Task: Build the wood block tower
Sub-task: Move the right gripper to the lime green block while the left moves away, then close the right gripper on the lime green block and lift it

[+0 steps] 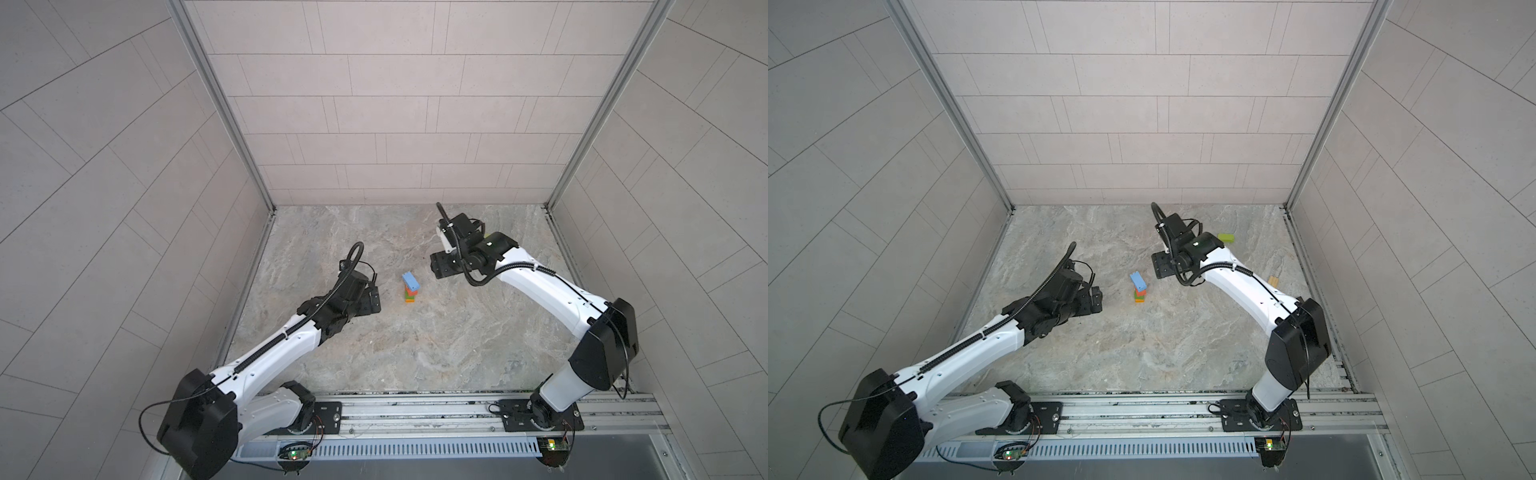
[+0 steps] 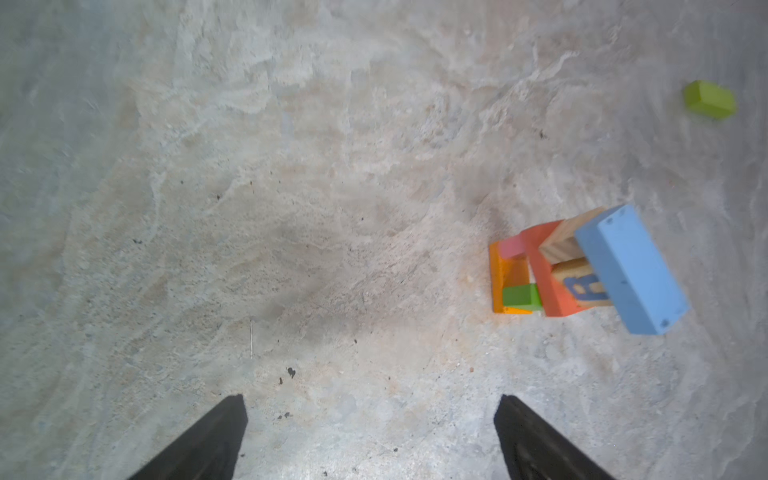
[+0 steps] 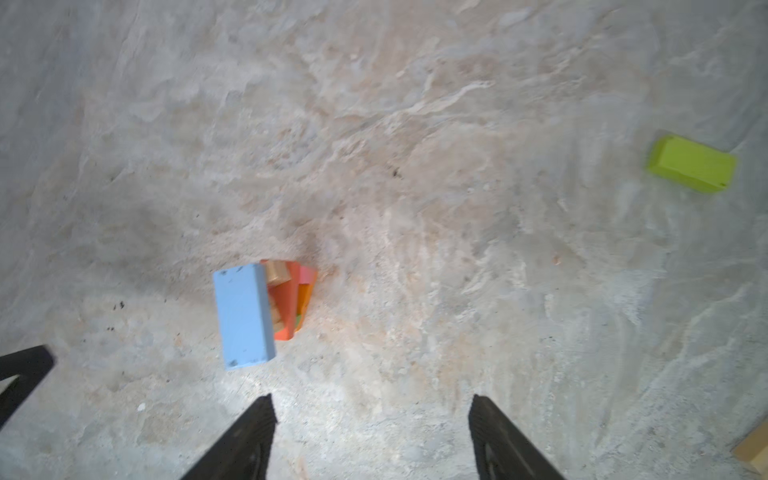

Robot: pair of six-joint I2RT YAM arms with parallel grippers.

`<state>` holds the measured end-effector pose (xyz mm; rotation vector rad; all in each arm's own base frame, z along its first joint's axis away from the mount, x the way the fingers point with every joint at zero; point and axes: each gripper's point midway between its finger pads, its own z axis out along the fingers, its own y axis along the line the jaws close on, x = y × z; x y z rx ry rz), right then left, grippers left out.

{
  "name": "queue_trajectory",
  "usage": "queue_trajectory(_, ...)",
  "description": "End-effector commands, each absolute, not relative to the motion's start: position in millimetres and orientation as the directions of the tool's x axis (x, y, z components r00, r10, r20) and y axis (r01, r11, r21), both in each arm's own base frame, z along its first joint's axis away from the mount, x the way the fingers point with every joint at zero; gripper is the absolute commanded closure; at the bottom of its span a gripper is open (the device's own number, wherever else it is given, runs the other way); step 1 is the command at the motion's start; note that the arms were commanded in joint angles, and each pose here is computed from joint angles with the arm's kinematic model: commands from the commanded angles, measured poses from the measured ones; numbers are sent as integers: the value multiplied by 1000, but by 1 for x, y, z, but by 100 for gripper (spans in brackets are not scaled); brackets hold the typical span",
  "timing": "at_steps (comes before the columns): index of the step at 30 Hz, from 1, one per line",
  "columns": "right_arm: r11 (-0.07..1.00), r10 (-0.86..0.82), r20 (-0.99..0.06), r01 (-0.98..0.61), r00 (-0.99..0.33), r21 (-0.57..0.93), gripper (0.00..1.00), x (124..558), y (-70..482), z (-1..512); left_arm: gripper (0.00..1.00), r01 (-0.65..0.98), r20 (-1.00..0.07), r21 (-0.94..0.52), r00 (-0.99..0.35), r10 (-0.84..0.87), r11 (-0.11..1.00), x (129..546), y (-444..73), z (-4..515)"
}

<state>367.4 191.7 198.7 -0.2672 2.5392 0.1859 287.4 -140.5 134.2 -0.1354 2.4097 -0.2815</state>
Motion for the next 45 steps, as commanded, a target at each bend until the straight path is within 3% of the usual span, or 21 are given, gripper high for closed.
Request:
queue_trajectory(1, 989, -57, -603, -126, -796, 72, 16, 396, 152, 198, 0, -33, -678, -220, -714, -176, 975, 304, -140, 168)
queue_trajectory(7, 997, 71, -636, 43, -768, 60, 10, 452, 79, 193, 0, -15, -693, -224, -701, -170, 974, 346, -163, 210)
queue_trajectory(11, 991, 58, -645, 119, -762, -52, 10, 485, 39, 185, 0, -7, -692, -281, -692, -207, 960, 378, -184, 235)
queue_trajectory(21, 981, 113, -574, 184, -811, -66, 10, 548, 1, 131, 0, 30, -693, -258, -702, -164, 966, 438, -215, 245)
queue_trajectory(32, 981, 142, -510, 191, -849, -45, 11, 576, -10, 85, 0, -10, -660, -258, -728, -184, 966, 481, -209, 217)
queue_trajectory(45, 978, 183, -460, 208, -869, -5, 17, 585, -17, 56, 0, -27, -619, -297, -755, -214, 954, 497, -206, 190)
